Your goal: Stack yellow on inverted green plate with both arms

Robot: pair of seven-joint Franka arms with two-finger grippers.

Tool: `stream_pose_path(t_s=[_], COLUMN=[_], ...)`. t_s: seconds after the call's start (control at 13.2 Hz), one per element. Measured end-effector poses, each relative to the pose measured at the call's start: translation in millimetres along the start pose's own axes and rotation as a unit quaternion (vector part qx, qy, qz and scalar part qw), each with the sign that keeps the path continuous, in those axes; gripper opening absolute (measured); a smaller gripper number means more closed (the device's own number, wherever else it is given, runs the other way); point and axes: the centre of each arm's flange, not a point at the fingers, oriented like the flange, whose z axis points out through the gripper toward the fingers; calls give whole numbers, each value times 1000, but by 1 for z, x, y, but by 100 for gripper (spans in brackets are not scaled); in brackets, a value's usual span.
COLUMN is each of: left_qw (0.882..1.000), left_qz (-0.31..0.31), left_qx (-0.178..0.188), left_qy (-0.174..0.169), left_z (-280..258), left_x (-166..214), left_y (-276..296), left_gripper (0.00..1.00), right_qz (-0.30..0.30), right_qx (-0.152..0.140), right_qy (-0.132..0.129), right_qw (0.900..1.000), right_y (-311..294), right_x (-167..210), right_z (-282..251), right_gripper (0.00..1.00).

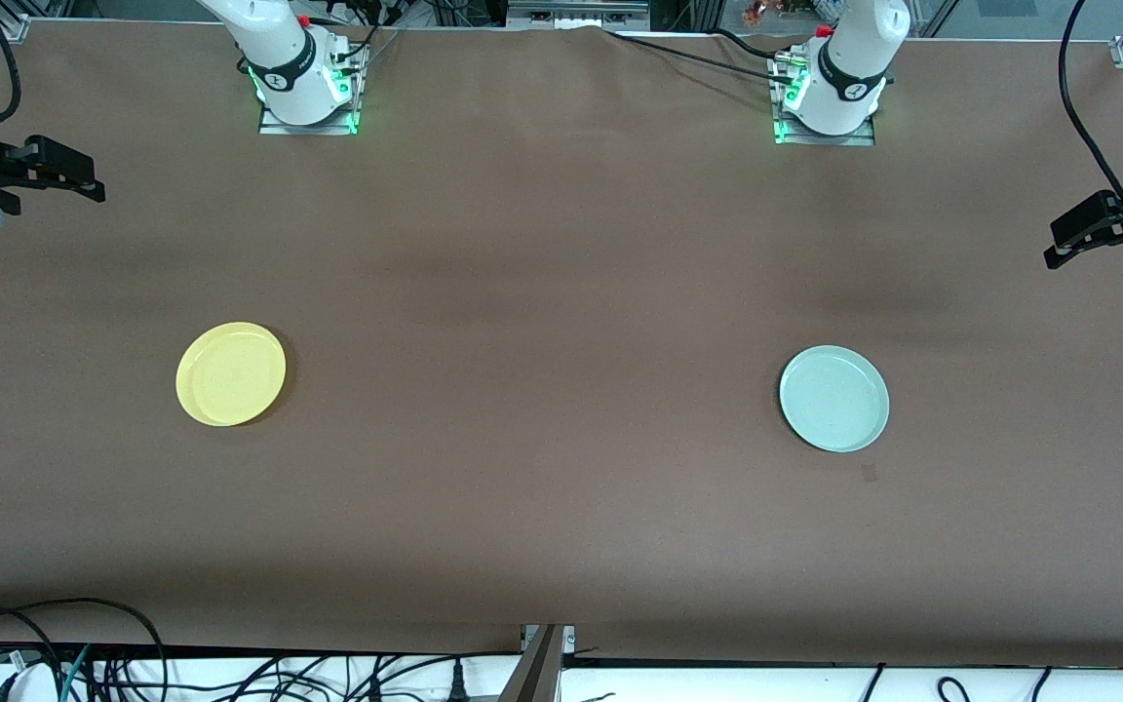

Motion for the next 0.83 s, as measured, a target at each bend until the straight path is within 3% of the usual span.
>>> stream_pose_path(t_s=[0.83], left_qw=[1000], left_qz=[0], left_qx=[0], left_qy=[0], left_z=[0], left_x=[0], left_y=[0], left_gripper=[100], right_qz=[8], right_qx=[2], right_qy=[-1], right_qw=[1000], right_y=[8], right_x=[-1], right_z=[2], right_gripper=[100])
